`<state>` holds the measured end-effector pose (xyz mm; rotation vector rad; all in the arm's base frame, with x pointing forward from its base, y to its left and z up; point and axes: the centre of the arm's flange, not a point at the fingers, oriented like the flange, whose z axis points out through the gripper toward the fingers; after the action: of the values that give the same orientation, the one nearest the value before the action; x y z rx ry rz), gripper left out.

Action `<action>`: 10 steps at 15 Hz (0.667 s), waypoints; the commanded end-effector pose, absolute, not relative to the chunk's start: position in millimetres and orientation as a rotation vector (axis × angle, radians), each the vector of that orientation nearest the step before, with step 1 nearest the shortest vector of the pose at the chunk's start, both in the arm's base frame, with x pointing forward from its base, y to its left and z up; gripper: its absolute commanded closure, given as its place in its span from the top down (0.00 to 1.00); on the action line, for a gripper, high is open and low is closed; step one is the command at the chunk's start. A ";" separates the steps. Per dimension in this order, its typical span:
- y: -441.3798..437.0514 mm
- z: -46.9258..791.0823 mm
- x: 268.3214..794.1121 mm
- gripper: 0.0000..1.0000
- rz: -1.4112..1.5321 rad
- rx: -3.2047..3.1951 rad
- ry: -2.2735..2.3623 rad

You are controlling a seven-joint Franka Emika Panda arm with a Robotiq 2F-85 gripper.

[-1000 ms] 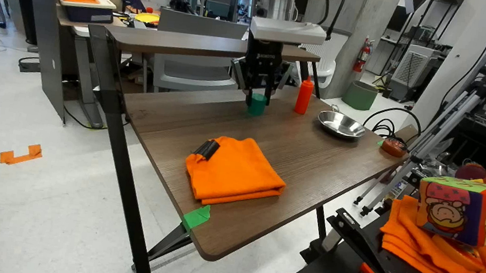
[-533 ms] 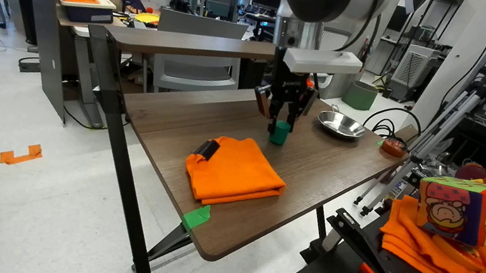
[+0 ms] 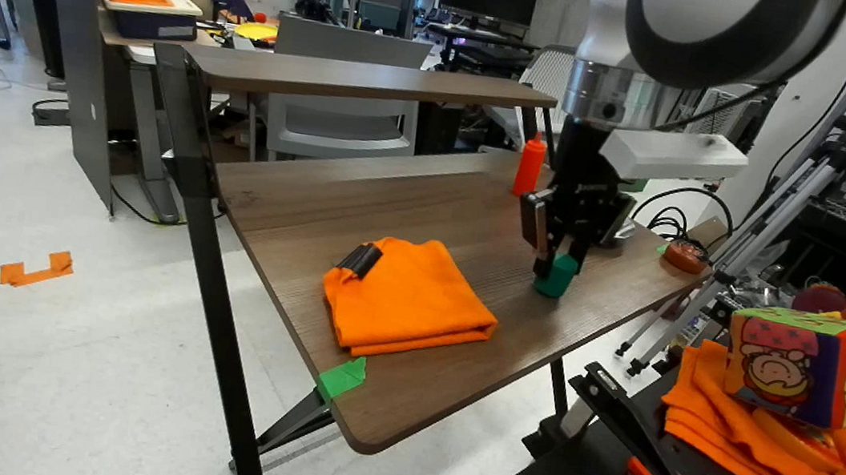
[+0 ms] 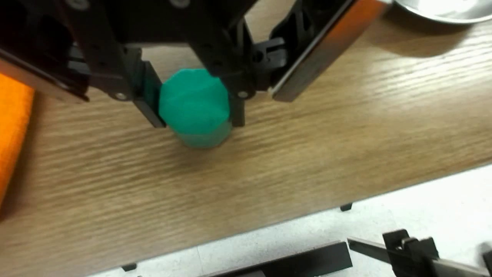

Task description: Move the green block forward

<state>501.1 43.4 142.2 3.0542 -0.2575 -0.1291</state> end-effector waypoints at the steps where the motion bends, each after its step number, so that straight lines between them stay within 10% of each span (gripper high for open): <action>1: 21.8 136.2 462.5 0.19 -0.110 3.034 -0.286; 2: 17.8 131.9 461.1 0.19 -0.128 3.022 -0.311; 3: 15.0 132.7 463.8 0.69 -0.134 3.013 -0.341; 10: 15.6 198.8 458.1 1.00 -0.197 3.035 -0.461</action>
<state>473.5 12.3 143.0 3.0034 -0.4305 -0.1877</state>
